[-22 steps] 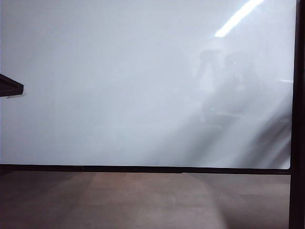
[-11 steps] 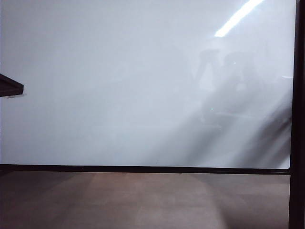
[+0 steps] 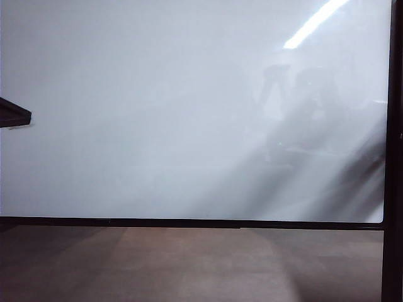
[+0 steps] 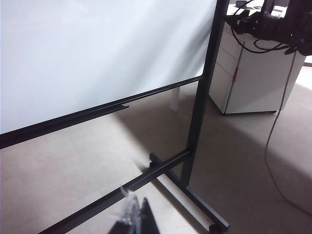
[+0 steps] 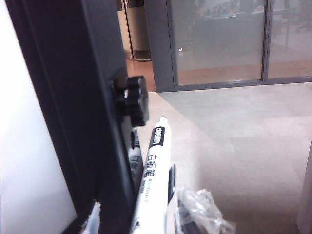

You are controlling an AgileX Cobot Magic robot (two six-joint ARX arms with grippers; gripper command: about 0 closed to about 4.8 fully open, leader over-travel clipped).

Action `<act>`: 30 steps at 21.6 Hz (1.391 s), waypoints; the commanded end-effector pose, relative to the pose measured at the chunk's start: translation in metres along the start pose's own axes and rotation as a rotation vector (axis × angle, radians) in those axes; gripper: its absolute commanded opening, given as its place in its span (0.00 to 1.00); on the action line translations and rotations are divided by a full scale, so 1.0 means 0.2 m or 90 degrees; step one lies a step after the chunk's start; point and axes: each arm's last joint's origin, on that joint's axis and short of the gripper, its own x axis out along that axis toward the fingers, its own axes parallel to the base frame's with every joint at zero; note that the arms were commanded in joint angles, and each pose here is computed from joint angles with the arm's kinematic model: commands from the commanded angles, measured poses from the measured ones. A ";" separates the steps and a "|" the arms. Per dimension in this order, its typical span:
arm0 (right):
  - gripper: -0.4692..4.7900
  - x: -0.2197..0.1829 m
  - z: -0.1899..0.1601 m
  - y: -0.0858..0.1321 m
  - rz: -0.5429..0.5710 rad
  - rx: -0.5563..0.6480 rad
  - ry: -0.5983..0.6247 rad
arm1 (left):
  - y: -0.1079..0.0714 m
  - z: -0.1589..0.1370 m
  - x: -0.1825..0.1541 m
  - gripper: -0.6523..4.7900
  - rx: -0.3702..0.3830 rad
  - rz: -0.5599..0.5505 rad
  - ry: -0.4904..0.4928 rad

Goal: Reach to the right to find the marker pen, pick it up, and write the number 17 on the whiteboard.

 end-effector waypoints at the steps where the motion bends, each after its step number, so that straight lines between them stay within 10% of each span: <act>1: 0.37 0.00 0.02 0.00 0.001 -0.007 -0.011 | 0.00 0.01 0.00 0.11 0.001 -0.003 -0.007; 4: 0.36 0.00 0.02 0.00 0.001 -0.007 -0.011 | 0.00 0.01 0.00 0.11 0.001 -0.003 -0.007; 7: 0.13 0.00 0.02 0.00 -0.001 -0.007 -0.010 | 0.00 0.01 0.00 0.11 0.001 -0.003 -0.007; 14: 0.08 0.00 0.04 0.00 0.000 -0.010 -0.028 | 0.00 0.01 0.00 0.11 0.001 -0.003 -0.007; 20: 0.08 -0.30 0.65 -0.07 -0.121 -0.042 -0.229 | 0.00 0.01 0.00 0.11 0.001 -0.001 -0.007; 26: 0.08 -0.82 1.35 0.39 -0.178 -0.026 -0.288 | 0.10 0.01 -0.01 0.11 -0.012 0.130 -0.009; 30: 0.08 -1.03 1.47 0.72 -0.085 0.023 -0.278 | 0.16 0.01 -0.02 0.11 -0.020 0.224 -0.010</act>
